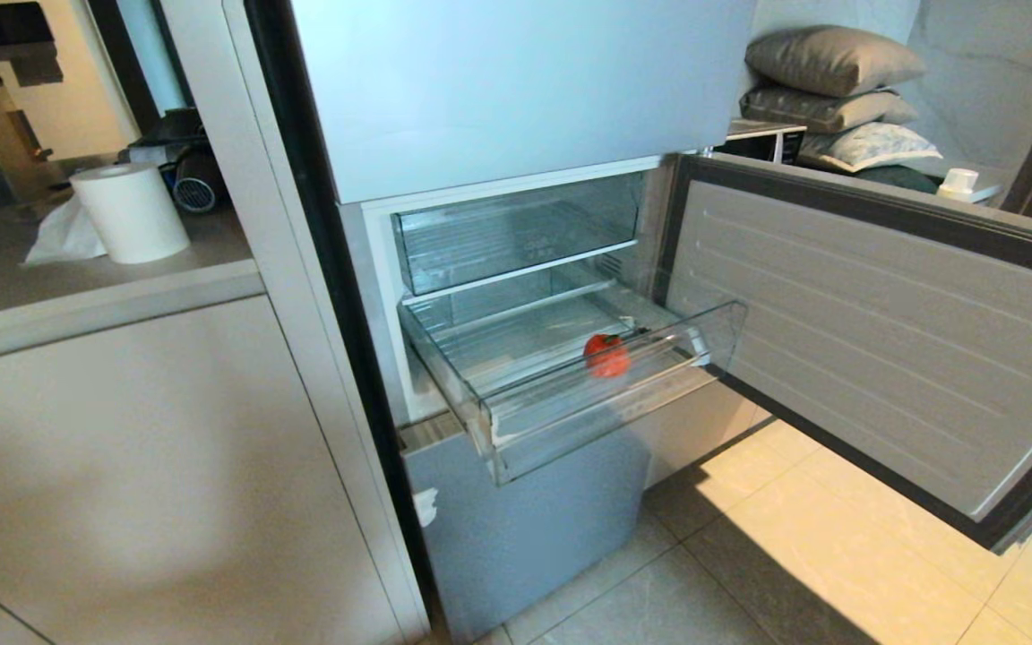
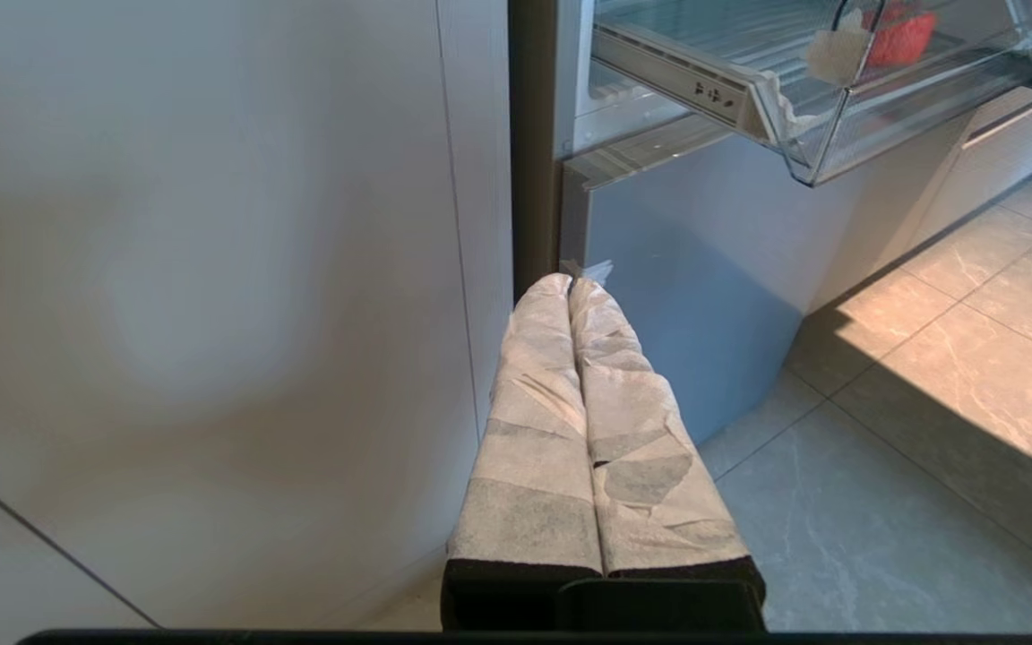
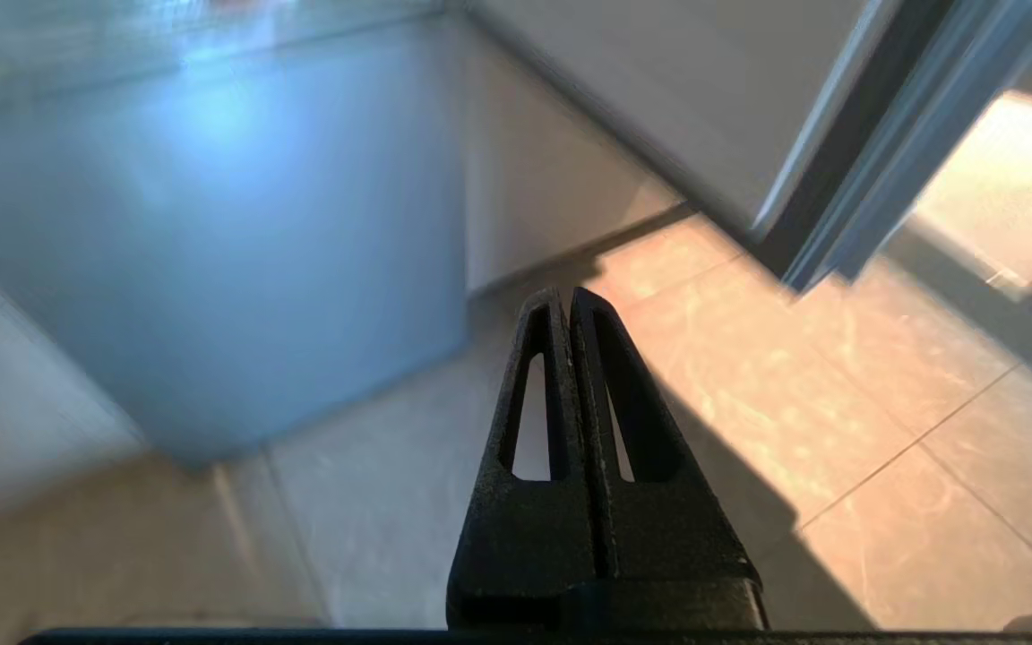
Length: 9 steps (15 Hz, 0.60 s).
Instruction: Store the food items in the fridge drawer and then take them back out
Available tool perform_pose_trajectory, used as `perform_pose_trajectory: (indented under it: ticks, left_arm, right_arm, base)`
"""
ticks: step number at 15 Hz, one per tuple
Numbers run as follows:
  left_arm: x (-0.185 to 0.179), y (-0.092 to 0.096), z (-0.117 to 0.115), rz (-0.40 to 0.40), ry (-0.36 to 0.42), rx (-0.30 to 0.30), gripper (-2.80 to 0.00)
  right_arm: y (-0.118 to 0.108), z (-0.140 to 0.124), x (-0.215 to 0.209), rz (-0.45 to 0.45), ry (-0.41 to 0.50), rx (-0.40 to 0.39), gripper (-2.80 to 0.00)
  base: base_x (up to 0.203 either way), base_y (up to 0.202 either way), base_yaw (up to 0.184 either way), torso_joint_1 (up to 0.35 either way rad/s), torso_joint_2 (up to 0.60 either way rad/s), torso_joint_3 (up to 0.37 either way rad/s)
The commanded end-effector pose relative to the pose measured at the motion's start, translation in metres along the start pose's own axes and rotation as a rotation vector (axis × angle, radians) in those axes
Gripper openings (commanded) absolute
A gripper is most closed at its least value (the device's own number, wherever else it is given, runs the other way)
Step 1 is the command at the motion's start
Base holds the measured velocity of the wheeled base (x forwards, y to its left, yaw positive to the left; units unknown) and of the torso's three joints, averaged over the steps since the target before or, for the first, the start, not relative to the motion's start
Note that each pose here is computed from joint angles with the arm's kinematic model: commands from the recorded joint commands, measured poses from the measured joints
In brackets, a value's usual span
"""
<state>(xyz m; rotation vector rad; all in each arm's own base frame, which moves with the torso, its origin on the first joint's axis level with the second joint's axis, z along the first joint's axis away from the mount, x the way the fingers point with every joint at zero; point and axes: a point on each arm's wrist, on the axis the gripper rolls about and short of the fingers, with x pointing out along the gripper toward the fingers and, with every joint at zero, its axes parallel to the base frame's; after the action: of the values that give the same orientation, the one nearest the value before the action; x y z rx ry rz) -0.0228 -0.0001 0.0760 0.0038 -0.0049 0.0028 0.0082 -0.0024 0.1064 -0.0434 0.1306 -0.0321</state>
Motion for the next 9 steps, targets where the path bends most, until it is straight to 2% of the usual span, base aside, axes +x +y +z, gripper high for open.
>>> perform_pose_trajectory:
  ticks: [1, 4, 5, 8, 9]
  left_arm:
    - [0.0, 0.0, -0.001, 0.0, 0.0, 0.001, -2.8]
    - [0.0, 0.0, -0.001, 0.0, 0.0, 0.001, -2.8]
    - [0.0, 0.0, -0.001, 0.0, 0.0, 0.001, -2.8]
    - [0.0, 0.0, 0.0, 0.0, -0.001, 0.001, -2.8]
    - [0.0, 0.0, -0.001, 0.0, 0.0, 0.001, -2.8]
  right_arm:
    - [0.001, -0.012, -0.005, 0.061, -0.024, 0.001, -2.8]
    - [0.004, -0.02, -0.007, 0.093, 0.043, 0.002, -2.8]
    - [0.004, -0.022, -0.009, 0.088, 0.035, 0.007, -2.8]
    - [0.004, -0.026, -0.025, 0.074, -0.157, 0.012, -2.8]
    - [0.004, -0.027, -0.028, 0.068, -0.194, 0.013, -2.8]
  base:
    - [0.0, 0.0, 0.0, 0.0, 0.0, 0.0]
    - [0.0, 0.0, 0.0, 0.0, 0.0, 0.0]
    - [0.0, 0.0, 0.0, 0.0, 0.0, 0.0]
    - [0.0, 0.0, 0.0, 0.0, 0.0, 0.0]
    - [0.0, 0.0, 0.0, 0.0, 0.0, 0.0]
